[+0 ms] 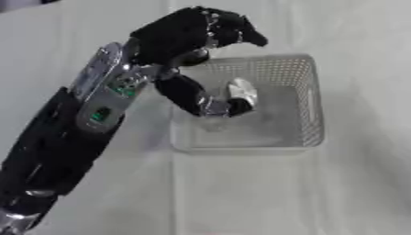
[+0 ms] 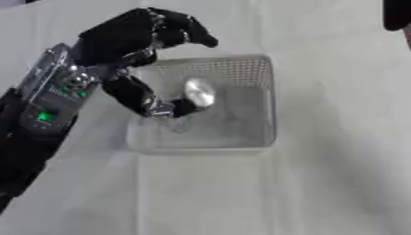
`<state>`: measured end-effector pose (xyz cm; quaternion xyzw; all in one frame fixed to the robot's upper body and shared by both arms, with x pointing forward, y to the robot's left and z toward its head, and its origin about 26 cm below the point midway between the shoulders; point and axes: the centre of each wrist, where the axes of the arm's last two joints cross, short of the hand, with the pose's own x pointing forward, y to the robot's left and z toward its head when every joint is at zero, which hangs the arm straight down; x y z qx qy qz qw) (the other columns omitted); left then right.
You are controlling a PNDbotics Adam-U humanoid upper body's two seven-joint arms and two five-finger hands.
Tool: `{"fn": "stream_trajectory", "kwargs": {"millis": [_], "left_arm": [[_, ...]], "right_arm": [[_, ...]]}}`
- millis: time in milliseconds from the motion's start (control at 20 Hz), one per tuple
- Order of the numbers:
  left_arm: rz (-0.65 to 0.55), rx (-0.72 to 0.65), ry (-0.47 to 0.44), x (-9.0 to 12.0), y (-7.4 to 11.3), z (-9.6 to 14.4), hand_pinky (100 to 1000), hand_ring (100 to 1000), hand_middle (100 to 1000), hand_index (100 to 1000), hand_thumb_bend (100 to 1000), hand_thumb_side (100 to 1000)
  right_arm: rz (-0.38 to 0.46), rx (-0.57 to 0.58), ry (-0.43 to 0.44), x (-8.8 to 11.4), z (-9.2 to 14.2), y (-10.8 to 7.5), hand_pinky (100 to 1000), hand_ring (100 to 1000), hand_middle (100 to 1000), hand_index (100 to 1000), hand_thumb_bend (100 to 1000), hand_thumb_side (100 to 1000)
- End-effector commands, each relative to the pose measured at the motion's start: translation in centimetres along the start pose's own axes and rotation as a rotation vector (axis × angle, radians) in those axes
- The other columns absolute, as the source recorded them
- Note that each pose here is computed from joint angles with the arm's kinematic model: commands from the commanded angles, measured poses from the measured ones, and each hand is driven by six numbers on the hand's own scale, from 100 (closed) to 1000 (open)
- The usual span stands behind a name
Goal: Pick up objects on the table and place them in the box.
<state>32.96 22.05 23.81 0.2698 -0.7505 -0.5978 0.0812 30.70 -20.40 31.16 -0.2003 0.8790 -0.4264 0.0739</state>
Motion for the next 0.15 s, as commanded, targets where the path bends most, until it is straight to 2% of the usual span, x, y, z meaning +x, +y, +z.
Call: {"fn": "stream_trajectory", "kwargs": {"millis": [50, 150], "left_arm": [[-0.068, -0.056, -0.003, -0.14, 1.55, 0.53, 736, 850, 862, 949, 563, 1000], [-0.081, -0.055, -0.005, -0.02, 2.12, 0.73, 739, 845, 864, 945, 568, 1000]], "right_arm": [[0.073, 0.137, -0.136, 0.3, -0.62, -0.31, 260, 402, 672, 349, 100, 935], [0.072, 0.136, -0.134, 0.3, -0.57, -0.29, 260, 402, 672, 348, 100, 936]]}}
